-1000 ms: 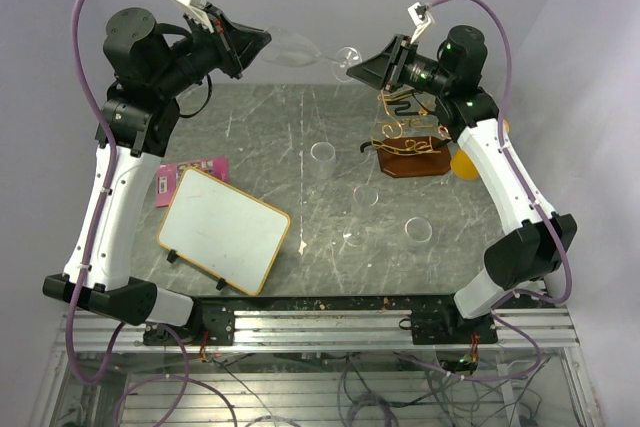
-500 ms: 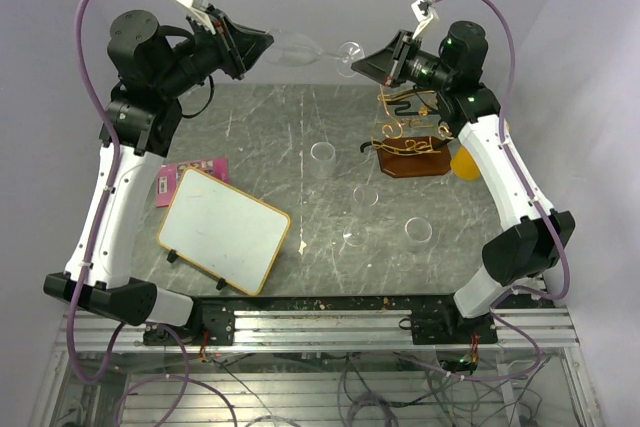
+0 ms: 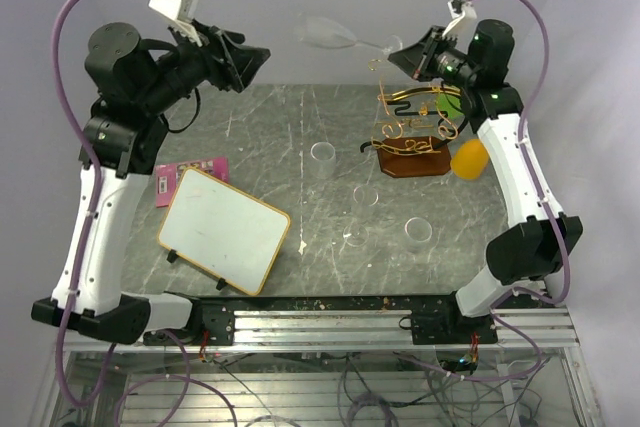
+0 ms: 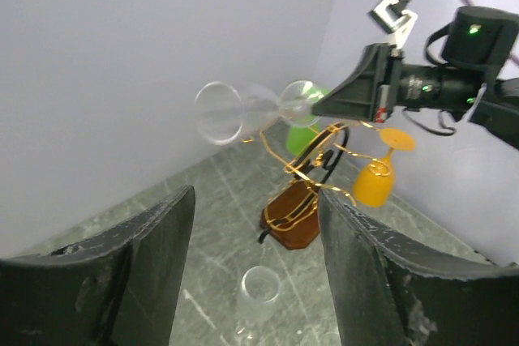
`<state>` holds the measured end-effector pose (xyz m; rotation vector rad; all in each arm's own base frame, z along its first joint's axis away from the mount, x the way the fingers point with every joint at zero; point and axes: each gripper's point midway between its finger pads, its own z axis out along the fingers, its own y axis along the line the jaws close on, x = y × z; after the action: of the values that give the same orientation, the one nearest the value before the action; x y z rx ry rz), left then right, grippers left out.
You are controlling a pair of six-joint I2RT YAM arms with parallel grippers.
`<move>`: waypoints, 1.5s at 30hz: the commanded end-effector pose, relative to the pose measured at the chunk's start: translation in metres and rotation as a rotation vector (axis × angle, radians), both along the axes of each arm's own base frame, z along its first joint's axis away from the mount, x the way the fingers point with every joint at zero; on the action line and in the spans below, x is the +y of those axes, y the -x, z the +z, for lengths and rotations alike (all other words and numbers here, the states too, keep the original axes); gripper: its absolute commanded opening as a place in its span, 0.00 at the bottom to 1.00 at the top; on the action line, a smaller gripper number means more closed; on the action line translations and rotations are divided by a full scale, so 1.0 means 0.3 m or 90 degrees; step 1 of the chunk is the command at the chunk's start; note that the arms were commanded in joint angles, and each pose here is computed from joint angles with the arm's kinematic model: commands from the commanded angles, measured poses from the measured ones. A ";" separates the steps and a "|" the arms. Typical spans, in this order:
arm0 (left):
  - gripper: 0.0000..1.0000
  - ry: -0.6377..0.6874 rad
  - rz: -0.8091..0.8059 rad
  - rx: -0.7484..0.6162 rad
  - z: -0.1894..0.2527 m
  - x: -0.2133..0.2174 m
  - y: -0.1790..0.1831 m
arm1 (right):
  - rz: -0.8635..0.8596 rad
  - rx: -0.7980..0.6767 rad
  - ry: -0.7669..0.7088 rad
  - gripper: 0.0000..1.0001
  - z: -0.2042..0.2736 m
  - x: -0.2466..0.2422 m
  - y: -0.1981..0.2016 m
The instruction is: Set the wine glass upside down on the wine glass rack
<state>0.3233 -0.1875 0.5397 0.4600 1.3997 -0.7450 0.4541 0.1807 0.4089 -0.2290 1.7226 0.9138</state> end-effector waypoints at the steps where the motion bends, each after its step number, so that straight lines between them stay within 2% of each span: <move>1: 0.74 -0.065 0.112 -0.038 0.017 0.122 0.023 | -0.116 -0.124 0.068 0.00 0.189 -0.158 0.019; 7: 0.91 -0.168 0.205 -0.035 -0.077 0.227 0.027 | -0.254 -0.196 0.155 0.00 0.313 -0.336 0.025; 11: 0.96 -0.219 0.243 -0.039 -0.142 0.279 0.039 | -0.338 -0.247 0.221 0.00 0.408 -0.432 0.049; 16: 0.98 -0.279 0.238 -0.036 -0.219 0.304 0.058 | -0.439 -0.295 0.312 0.00 0.500 -0.547 0.078; 24: 0.98 -0.328 0.187 -0.003 -0.340 0.299 0.083 | -0.568 -0.308 0.441 0.00 0.562 -0.692 0.078; 35: 0.95 -0.328 0.121 0.056 -0.412 0.271 0.052 | -0.678 -0.254 0.649 0.00 0.482 -0.793 -0.045; 40: 0.94 -0.324 0.114 0.072 -0.410 0.267 0.019 | -0.675 -0.234 0.759 0.00 0.402 -0.750 -0.125; 45: 0.93 -0.323 0.102 0.089 -0.414 0.259 -0.014 | -0.682 -0.195 0.909 0.00 0.293 -0.723 -0.198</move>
<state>0.3298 -0.1065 0.4014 0.6799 1.7636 -0.2511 0.5135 -0.0291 0.4890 -0.2828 1.5947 -0.9218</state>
